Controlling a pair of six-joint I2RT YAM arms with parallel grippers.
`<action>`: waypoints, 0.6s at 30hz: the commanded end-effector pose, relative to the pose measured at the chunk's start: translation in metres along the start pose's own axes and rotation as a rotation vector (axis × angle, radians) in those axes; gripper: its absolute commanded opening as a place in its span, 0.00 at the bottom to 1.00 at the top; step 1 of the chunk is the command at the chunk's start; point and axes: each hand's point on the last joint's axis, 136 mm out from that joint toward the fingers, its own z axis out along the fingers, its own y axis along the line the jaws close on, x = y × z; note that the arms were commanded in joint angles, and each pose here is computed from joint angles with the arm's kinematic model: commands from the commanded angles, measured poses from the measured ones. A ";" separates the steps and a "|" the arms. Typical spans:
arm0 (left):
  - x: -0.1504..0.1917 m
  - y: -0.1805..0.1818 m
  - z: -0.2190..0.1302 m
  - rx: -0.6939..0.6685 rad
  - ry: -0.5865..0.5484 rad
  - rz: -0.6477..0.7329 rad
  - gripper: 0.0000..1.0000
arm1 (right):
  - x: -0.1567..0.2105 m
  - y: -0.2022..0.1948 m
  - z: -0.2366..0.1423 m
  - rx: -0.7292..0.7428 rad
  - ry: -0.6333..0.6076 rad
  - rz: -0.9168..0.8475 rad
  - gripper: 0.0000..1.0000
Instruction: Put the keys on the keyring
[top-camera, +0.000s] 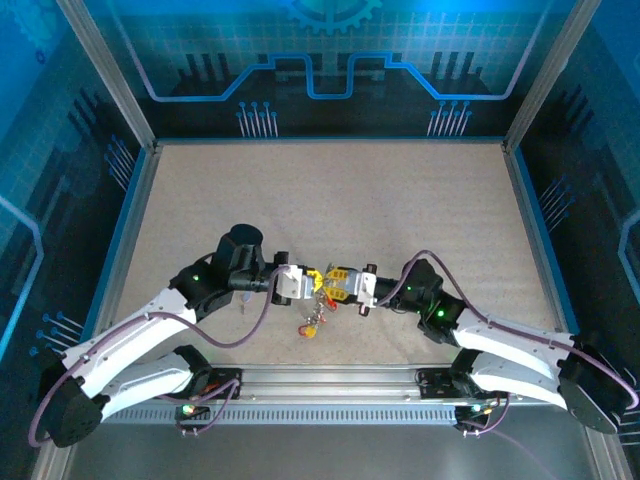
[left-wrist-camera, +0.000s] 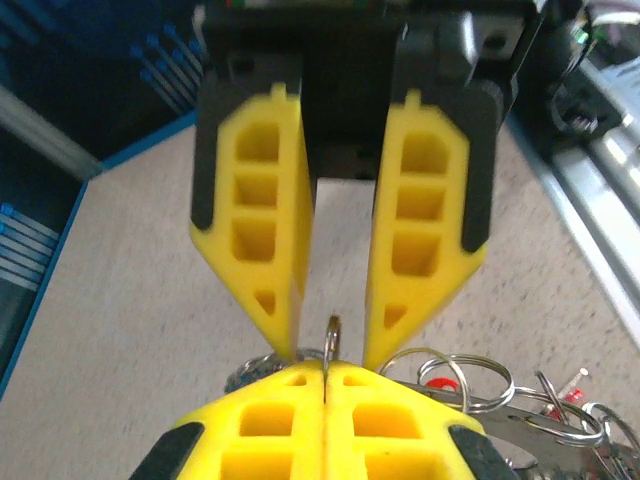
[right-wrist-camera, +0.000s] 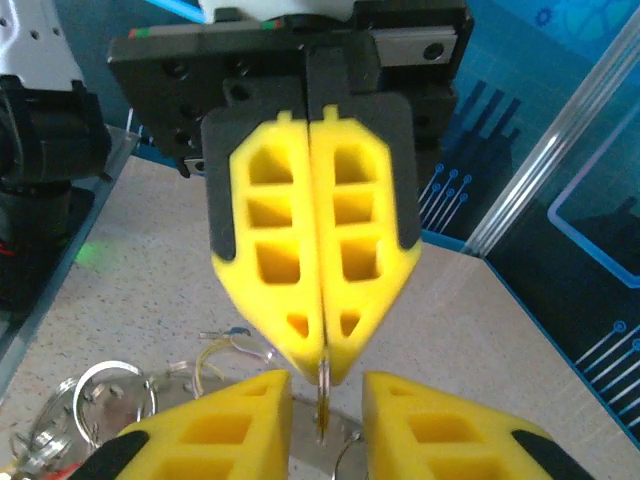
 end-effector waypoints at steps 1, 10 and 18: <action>0.006 0.016 -0.011 -0.064 0.132 0.075 0.00 | 0.015 -0.009 0.003 0.029 0.093 0.006 0.26; 0.011 0.015 -0.009 -0.029 0.198 0.067 0.00 | 0.024 -0.007 0.017 0.009 0.101 0.045 0.26; 0.009 0.010 -0.008 -0.006 0.181 0.062 0.00 | 0.020 -0.007 0.021 0.007 0.075 0.048 0.26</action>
